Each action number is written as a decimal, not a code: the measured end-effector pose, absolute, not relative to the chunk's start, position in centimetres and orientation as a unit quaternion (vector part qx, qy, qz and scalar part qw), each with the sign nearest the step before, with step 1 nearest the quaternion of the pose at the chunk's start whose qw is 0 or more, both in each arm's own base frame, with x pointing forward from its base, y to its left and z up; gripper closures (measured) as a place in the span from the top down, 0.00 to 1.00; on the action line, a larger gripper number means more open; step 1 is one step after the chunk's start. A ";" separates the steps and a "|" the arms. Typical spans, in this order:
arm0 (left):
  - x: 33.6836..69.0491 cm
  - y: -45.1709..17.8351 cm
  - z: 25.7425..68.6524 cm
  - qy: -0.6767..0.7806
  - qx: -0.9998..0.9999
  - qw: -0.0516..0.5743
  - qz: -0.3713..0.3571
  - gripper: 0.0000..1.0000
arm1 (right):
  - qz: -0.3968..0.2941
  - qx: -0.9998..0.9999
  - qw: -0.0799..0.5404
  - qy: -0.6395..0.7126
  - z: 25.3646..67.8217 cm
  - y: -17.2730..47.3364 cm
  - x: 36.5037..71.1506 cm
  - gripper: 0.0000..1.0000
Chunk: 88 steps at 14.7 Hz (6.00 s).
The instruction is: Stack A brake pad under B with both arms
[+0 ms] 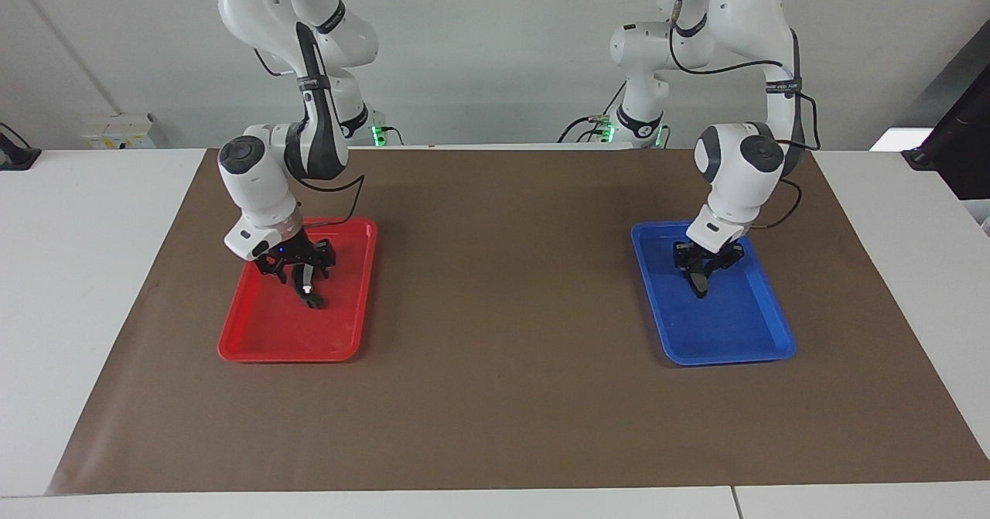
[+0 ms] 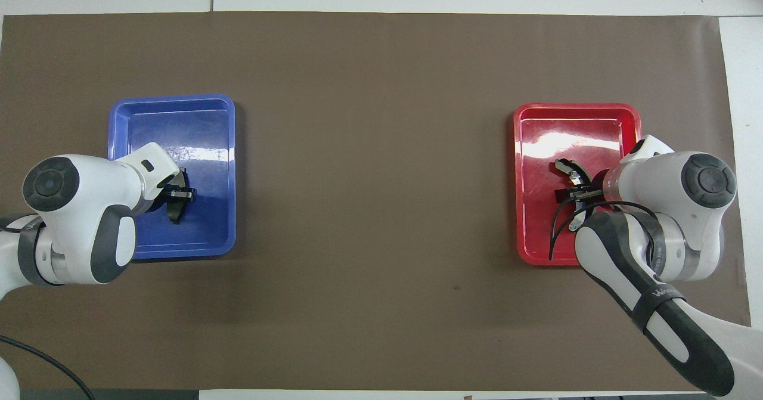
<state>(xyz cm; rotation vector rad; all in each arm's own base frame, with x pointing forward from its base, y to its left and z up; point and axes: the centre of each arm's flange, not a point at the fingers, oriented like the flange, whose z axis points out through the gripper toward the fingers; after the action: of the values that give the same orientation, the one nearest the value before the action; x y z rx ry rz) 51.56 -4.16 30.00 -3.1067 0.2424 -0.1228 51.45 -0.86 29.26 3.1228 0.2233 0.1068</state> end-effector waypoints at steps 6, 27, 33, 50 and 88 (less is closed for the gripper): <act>52.9 -5.0 32.9 0.078 -0.997 0.013 -0.012 0.41 | 0.034 0.996 0.005 0.083 29.3 -1.2 51.5 0.43; 47.6 -42.2 30.7 0.077 -0.996 -0.017 -0.051 0.92 | -0.025 0.999 -0.003 0.025 44.9 7.5 54.7 0.43; 51.8 -33.7 35.9 0.053 -0.998 0.009 -0.026 0.98 | -0.022 0.999 -0.003 0.029 43.7 17.1 54.8 0.43; 54.1 -0.9 55.5 0.068 -0.998 0.015 0.003 0.98 | 0.022 0.999 -0.033 0.022 33.8 39.7 56.1 0.43; 54.8 1.6 60.1 0.067 -0.997 0.014 0.036 0.99 | 0.056 0.993 -0.009 -0.102 46.7 21.0 60.4 1.00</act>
<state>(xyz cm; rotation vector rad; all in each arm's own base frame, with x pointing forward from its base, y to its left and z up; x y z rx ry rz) 54.83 1.56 60.07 -3.1046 0.2094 0.1133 60.41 21.05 46.74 3.1388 -0.3219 0.1775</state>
